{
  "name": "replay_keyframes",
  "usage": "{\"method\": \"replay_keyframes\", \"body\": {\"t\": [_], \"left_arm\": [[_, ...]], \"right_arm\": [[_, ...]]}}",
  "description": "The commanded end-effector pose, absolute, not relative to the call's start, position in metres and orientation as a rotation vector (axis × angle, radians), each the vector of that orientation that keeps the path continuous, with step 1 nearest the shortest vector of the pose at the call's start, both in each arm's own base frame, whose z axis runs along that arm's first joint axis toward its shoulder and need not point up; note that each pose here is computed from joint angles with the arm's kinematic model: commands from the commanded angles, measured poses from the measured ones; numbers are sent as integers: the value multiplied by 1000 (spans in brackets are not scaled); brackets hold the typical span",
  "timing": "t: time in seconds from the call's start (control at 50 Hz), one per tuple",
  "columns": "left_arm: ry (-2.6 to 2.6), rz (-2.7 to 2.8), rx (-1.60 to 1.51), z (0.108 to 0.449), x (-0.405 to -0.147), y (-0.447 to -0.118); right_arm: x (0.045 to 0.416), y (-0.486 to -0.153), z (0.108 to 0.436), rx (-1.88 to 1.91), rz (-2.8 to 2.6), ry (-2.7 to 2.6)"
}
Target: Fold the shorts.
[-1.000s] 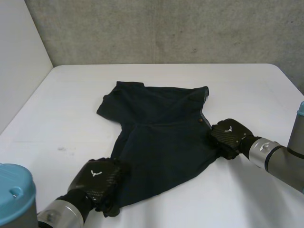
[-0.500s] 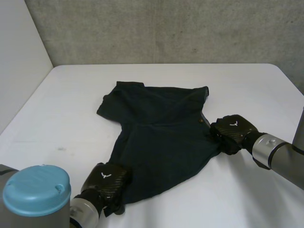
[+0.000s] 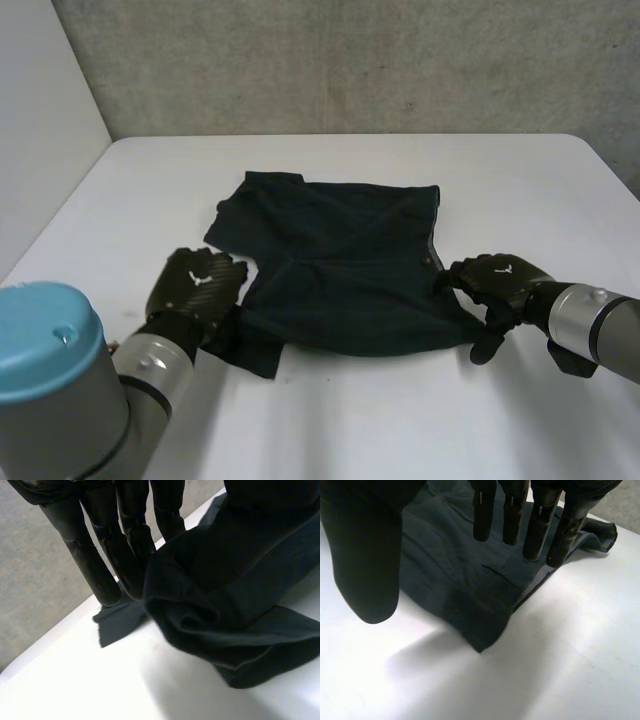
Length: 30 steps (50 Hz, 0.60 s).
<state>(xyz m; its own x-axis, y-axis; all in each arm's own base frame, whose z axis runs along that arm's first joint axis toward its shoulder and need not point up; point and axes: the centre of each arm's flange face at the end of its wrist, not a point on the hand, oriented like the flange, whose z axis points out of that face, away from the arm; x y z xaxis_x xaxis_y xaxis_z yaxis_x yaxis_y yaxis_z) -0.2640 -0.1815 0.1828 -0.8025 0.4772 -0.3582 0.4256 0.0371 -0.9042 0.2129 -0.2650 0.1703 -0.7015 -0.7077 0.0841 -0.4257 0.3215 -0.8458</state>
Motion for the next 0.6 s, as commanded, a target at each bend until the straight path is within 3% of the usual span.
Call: {"method": "replay_keyframes", "body": {"t": [0.02, 0.18, 0.4, 0.54, 0.6], "left_arm": [[-2249, 1913, -933, 190, -260, -199], [-2195, 1885, -943, 198, -265, -201], [-2174, 1900, -886, 205, -268, -207], [-2167, 1935, -874, 213, -264, -212], [-2124, 1992, -851, 238, -259, -208]], "right_arm": [[214, -263, 161, -914, -1339, 2282], [229, -264, 132, -946, -1369, 2261], [246, -257, 119, -995, -1369, 2260], [244, -282, 148, -946, -1596, 2233], [243, -287, 203, -967, -1815, 2120]]}}
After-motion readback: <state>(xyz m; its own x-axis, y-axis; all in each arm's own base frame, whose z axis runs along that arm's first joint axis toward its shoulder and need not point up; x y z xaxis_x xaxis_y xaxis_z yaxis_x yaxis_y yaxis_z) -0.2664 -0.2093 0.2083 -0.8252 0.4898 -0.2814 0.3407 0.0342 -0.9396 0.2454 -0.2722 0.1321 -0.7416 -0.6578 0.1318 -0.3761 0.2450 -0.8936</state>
